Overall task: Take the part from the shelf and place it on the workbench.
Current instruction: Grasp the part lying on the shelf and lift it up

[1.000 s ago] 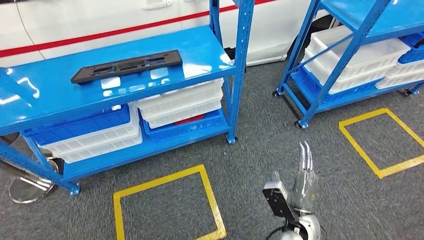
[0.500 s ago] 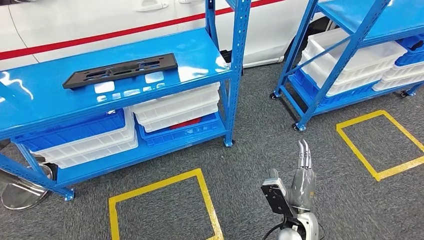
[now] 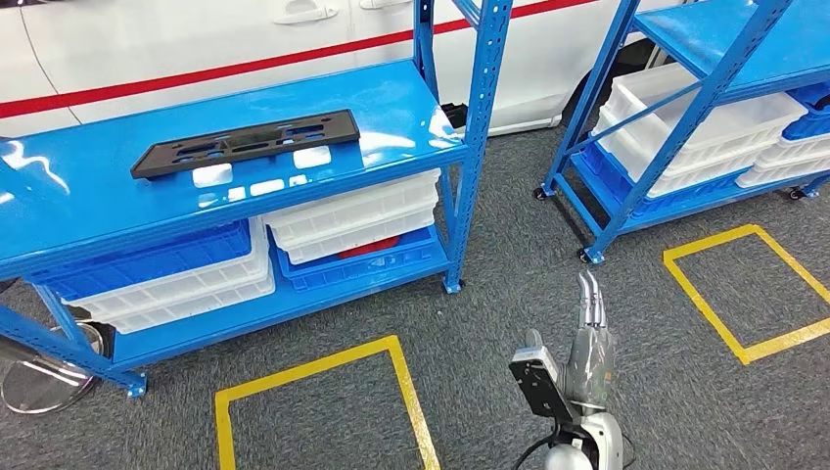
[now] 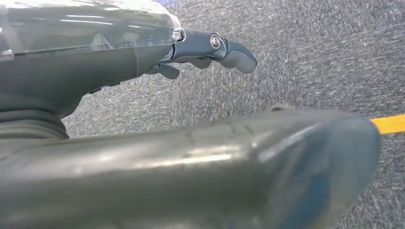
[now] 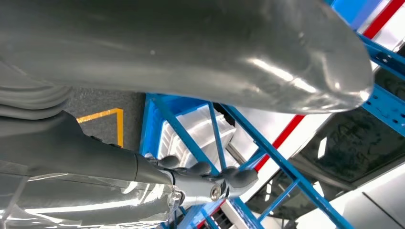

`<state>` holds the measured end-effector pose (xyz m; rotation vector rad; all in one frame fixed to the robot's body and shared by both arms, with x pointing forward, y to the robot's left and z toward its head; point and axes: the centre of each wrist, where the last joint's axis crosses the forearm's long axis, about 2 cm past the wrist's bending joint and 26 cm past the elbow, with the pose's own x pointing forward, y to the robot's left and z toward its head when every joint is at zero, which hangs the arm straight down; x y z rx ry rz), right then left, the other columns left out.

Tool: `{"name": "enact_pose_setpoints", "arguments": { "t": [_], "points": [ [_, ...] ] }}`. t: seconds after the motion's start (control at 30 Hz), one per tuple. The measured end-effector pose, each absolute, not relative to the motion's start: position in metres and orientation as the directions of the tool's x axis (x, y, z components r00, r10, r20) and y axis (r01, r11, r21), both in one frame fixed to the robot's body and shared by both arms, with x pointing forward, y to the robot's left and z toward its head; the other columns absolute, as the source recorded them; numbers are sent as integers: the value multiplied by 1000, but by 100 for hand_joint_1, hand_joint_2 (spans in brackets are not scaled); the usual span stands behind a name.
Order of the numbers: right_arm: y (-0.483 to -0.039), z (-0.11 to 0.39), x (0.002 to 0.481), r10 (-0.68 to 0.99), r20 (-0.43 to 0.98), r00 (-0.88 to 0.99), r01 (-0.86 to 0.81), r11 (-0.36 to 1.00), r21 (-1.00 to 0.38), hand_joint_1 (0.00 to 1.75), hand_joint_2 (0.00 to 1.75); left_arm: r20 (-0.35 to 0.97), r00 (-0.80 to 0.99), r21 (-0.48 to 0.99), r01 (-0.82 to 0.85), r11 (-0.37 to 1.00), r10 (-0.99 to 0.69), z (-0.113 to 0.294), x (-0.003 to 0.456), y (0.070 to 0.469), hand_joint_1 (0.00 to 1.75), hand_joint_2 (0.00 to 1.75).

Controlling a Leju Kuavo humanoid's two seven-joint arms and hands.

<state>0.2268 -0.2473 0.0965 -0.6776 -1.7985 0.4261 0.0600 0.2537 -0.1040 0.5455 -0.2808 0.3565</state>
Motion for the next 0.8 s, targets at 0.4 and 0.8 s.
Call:
{"name": "enact_pose_setpoints", "arguments": {
  "t": [0.4,0.8],
  "points": [
    [-244,100,230,646,724,-241,232,763,-604,0,0,362,897,443,-405,800,253,-105,57,253,0,0],
    [-245,102,231,648,721,-244,237,761,-604,0,0,366,895,435,-408,803,256,-104,60,251,0,0]
  ]
}}
